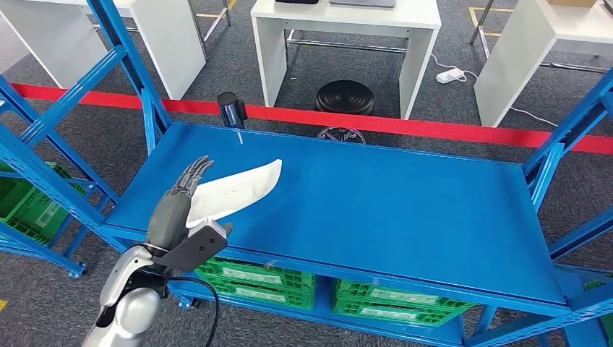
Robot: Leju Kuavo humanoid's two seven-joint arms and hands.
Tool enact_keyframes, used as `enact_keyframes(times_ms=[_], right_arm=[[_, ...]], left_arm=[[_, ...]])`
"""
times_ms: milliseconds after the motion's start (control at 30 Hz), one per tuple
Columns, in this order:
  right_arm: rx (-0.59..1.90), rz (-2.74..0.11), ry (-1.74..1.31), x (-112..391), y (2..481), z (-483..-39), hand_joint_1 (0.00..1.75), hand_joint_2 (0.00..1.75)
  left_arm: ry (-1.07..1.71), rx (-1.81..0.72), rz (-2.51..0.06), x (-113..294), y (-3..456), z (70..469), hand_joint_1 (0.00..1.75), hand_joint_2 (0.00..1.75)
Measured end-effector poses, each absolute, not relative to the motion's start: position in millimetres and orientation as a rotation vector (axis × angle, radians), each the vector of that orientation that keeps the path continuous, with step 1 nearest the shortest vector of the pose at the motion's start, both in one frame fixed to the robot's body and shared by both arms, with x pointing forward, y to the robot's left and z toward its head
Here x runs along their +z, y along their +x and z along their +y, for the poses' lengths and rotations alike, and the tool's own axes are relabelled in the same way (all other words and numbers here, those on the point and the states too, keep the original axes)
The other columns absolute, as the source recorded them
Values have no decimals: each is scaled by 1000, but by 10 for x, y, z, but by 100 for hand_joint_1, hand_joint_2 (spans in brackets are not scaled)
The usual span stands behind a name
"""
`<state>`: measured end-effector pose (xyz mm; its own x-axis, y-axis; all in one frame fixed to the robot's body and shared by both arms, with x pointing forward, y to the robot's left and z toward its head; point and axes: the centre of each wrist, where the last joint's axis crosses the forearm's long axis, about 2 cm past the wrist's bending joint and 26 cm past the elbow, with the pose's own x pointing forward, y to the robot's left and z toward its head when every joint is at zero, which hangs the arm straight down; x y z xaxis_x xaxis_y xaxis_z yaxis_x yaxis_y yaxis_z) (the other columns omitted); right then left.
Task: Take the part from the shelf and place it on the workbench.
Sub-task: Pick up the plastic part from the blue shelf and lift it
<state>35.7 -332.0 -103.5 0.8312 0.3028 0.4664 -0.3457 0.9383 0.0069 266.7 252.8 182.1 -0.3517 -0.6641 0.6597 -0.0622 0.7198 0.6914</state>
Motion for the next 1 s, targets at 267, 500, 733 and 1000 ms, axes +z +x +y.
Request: enact_keyframes(times_ms=[267, 500, 733, 1000], right_arm=[[340, -476, 88, -1035, 353, -3325, 0, 0], [336, -471, 103, -1036, 343, -3323, 0, 0], [325, -464, 116, -1037, 309, -3325, 0, 0], [327, -465, 100, -1037, 310, -3329, 0, 0]], left_arm=[[559, -706, -1782, 1678, 2702, 2527, 0, 175], [596, -722, -1728, 1614, 2713, 2550, 0, 175], [700, -772, -1639, 1525, 2735, 2619, 0, 175], [838, -818, -1526, 1481, 2755, 2705, 0, 175]])
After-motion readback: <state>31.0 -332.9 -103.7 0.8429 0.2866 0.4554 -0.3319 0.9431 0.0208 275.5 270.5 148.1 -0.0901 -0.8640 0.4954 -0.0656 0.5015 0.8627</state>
